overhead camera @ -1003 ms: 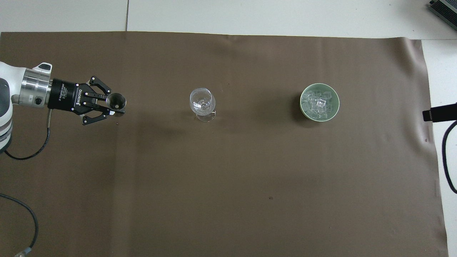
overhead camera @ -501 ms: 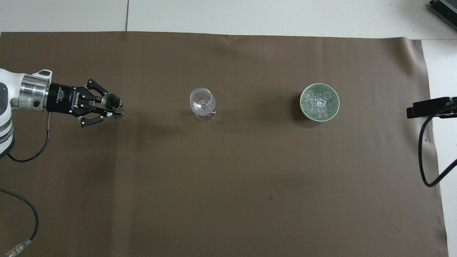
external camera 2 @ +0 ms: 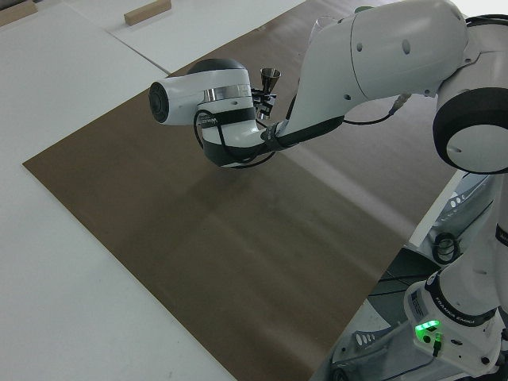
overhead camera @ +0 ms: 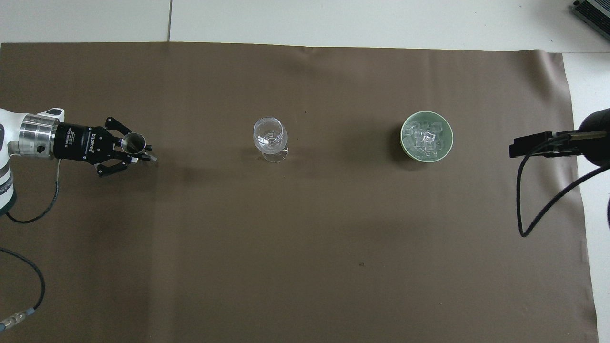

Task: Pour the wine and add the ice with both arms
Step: 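Move the right gripper over the green bowl of ice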

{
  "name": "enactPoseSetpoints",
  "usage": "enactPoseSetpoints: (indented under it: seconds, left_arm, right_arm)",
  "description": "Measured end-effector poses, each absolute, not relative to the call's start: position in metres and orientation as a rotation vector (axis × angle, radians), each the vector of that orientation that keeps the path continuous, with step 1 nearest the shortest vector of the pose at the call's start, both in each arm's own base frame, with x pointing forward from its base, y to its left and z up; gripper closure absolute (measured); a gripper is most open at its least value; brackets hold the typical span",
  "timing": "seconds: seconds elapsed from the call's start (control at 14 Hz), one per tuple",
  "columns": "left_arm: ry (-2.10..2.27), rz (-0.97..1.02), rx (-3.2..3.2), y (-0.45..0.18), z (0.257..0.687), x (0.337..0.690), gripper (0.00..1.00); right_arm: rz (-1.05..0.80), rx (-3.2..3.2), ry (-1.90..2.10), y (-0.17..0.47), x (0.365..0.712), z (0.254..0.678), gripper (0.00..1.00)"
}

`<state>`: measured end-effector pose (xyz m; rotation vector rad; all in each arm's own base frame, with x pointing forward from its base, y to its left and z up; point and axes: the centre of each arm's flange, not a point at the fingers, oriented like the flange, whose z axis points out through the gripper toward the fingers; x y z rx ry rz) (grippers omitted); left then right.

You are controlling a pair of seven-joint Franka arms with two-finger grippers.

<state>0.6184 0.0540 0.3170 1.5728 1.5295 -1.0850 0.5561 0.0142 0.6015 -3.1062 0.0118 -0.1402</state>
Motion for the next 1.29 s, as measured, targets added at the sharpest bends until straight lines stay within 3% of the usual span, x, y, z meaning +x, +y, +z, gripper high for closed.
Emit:
enactPoseSetpoints:
  seconds: [0.36,0.86,1.29]
  left_arm:
    - [1.536,-1.123,1.457,0.075,0.285,0.617,0.78]
    - [1.539,-1.133,1.409,0.082,0.276,0.617,0.78]
    - [1.548,-1.135,1.392,0.088,0.271,0.616,0.78]
  right_arm:
    - [-0.088,-3.097,0.096,0.044,0.587,0.525,0.0]
    - [-0.146,-3.083,0.147,0.046,0.627,0.457,0.0]
    - [-0.124,-3.059,0.359,0.053,0.637,0.423,0.0]
